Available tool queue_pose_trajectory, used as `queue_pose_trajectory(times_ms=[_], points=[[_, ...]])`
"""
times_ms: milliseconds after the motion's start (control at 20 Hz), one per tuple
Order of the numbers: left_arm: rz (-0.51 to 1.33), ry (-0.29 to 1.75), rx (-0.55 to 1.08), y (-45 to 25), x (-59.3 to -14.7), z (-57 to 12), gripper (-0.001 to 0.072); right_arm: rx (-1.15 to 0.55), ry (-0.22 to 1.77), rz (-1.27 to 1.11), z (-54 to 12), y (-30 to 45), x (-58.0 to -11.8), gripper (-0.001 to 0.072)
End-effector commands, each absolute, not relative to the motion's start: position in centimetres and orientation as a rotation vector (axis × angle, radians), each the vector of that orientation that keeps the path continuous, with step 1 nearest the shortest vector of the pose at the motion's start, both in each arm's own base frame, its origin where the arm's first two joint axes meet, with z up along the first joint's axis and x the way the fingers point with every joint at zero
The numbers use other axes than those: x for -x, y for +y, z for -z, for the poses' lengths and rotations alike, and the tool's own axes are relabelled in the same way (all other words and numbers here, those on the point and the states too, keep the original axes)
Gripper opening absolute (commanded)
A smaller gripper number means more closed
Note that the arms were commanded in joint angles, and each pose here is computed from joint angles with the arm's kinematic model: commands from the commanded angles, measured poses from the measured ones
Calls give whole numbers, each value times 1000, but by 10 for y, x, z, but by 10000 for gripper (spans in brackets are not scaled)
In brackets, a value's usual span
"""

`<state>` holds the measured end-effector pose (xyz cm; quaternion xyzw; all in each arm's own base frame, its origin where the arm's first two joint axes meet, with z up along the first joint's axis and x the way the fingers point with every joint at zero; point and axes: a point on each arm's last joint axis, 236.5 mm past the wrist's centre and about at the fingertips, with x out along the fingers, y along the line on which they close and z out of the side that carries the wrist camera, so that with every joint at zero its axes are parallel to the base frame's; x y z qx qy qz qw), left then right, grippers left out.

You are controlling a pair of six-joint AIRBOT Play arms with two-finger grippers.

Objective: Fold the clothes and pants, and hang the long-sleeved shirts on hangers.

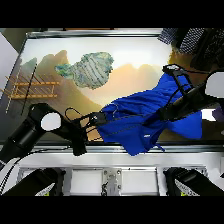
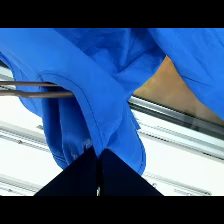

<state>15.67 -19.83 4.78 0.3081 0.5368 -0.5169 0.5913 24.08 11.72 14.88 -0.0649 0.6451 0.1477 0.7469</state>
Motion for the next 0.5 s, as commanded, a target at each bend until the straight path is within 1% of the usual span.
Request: queue_pose_trajectory(times_ms=[0,150,450], points=[[1249,1166,-698,-214,-162,-50,7,142,1413,-323,-149,117,-241,12],[1278,1096,-736,-216,-164,-59,7,142,1413,-323,-149,117,-241,13],[1310,1153,-754,-212,-157,-51,7,136,1412,-335,-149,120,-240,13]])
